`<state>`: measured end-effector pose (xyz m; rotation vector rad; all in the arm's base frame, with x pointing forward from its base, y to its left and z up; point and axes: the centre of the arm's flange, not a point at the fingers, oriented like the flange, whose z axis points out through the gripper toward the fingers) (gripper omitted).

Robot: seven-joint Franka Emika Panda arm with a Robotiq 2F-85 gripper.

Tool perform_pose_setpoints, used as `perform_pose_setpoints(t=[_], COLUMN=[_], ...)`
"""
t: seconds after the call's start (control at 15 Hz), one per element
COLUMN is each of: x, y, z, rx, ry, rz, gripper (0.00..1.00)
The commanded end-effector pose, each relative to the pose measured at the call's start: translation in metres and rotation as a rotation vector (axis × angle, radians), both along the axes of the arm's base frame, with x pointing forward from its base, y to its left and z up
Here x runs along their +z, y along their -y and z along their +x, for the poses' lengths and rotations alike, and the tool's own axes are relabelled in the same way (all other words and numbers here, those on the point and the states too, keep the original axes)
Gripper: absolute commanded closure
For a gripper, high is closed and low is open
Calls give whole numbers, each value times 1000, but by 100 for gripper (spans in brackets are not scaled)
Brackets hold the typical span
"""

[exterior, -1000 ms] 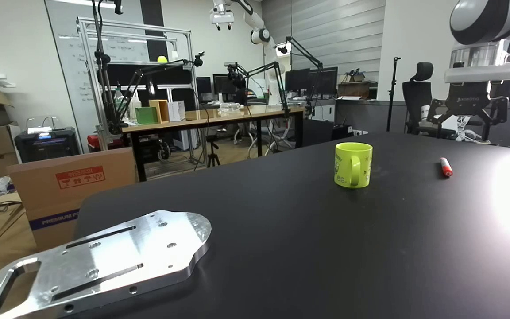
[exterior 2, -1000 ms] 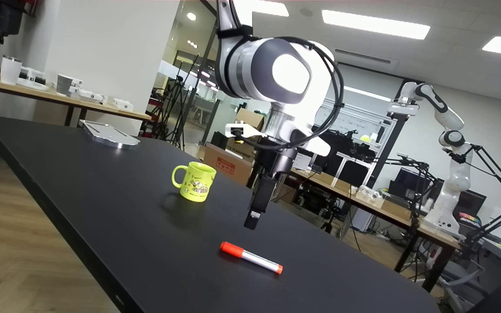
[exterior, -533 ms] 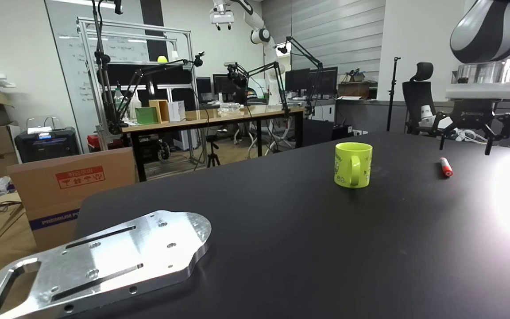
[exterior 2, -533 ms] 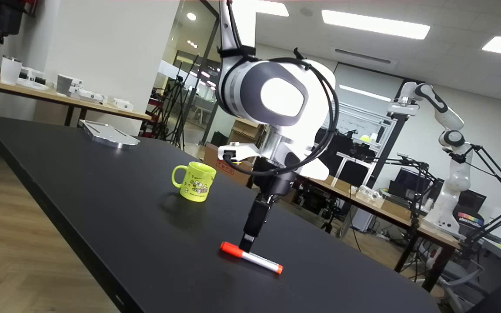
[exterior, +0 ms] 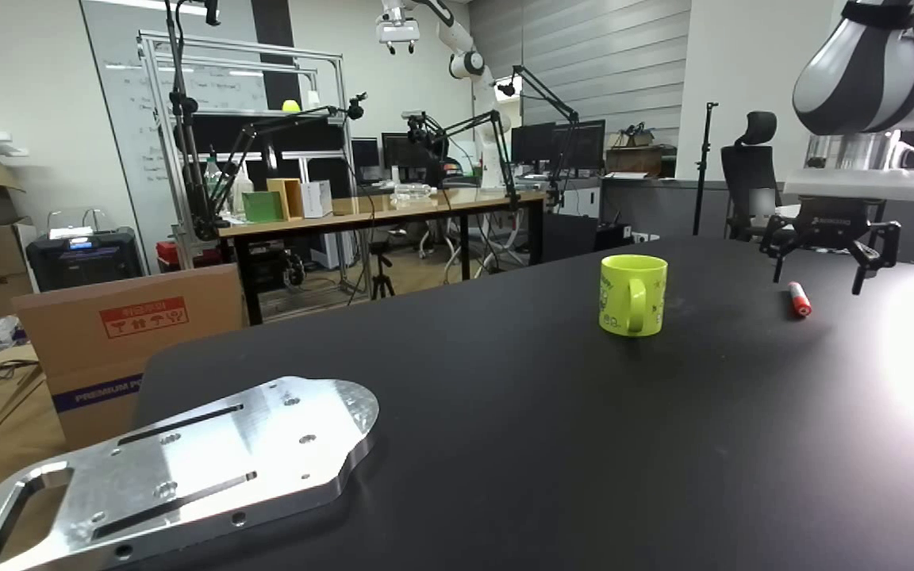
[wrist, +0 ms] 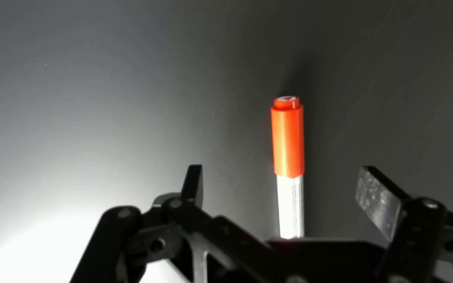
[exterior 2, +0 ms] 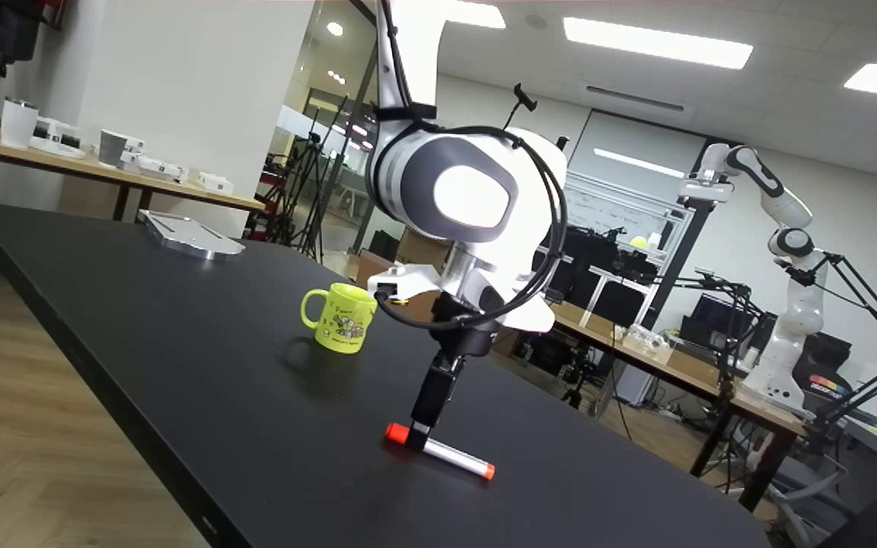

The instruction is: Pick up the red marker from the table and place it inside the yellow mug

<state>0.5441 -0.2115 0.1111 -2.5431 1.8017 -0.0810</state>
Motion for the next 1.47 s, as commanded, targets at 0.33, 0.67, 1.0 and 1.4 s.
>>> perform_pose_setpoints(t=[0.33, 0.67, 1.0, 1.4], x=[-27, -33, -27, -21], y=[-3, -6, -5, 0], z=[12, 15, 17, 19], rx=[7, 10, 3, -8], ry=[3, -7, -5, -32], rz=[19, 15, 14, 31], gripper=[0, 40, 74, 94])
